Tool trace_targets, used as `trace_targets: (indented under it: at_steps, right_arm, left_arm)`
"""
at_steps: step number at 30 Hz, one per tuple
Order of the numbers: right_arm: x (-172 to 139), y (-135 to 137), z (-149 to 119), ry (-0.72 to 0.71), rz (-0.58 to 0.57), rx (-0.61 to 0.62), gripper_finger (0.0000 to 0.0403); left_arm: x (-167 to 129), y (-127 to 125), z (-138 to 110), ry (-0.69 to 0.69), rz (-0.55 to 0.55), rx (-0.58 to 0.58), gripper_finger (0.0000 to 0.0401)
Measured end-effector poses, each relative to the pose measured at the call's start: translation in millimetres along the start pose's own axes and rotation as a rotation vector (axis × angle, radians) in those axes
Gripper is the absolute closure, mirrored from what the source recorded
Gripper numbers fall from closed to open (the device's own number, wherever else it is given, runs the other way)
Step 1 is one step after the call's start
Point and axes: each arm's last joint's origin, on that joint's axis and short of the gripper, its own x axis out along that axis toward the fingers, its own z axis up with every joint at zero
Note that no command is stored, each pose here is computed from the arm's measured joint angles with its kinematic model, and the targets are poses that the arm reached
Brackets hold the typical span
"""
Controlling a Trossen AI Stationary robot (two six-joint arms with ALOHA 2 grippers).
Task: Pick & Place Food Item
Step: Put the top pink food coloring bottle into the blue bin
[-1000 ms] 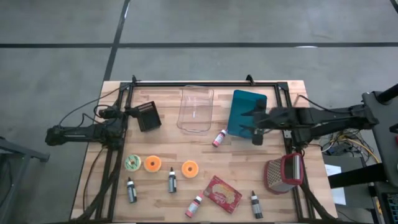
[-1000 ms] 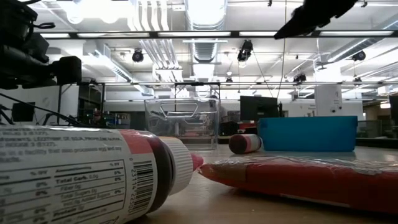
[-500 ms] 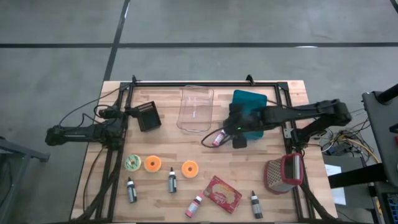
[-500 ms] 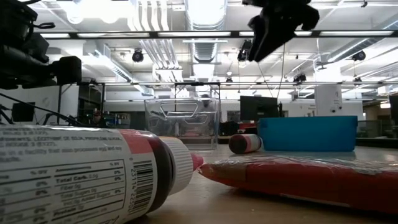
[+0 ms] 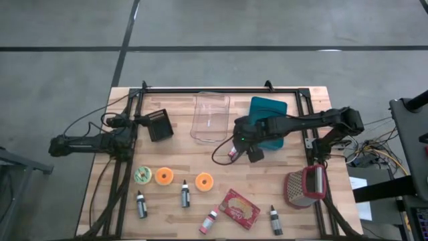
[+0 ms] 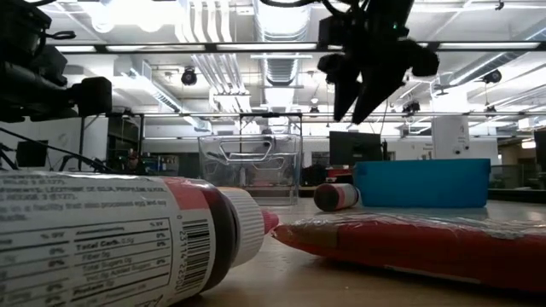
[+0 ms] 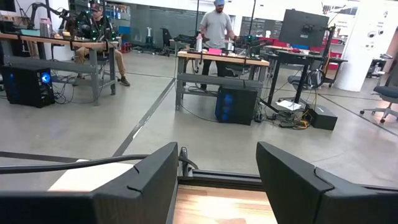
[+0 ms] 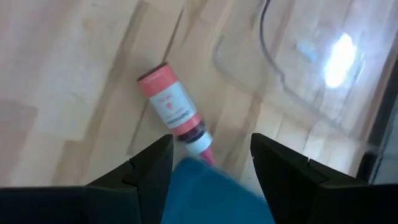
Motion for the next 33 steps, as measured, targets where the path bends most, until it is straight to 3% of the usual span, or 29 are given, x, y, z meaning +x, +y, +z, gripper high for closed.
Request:
trace_targets:
  at_steps: [4, 12, 33]
  right_arm:
    - [10, 2, -3, -0.049, -0.017, -0.091, 0.0190]
    - [35, 8, -19, -0.107, 0.044, -0.123, 0.0190]
    - [79, 23, -34, -0.139, 0.019, -0.168, 0.0190]
  left_arm:
    - [0, 0, 0, 0.000, 0.000, 0.001, 0.0178]
    - [0, 0, 0, 0.000, 0.000, 0.003, 0.0178]
    - [0, 0, 0, 0.000, 0.001, 0.003, 0.0178]
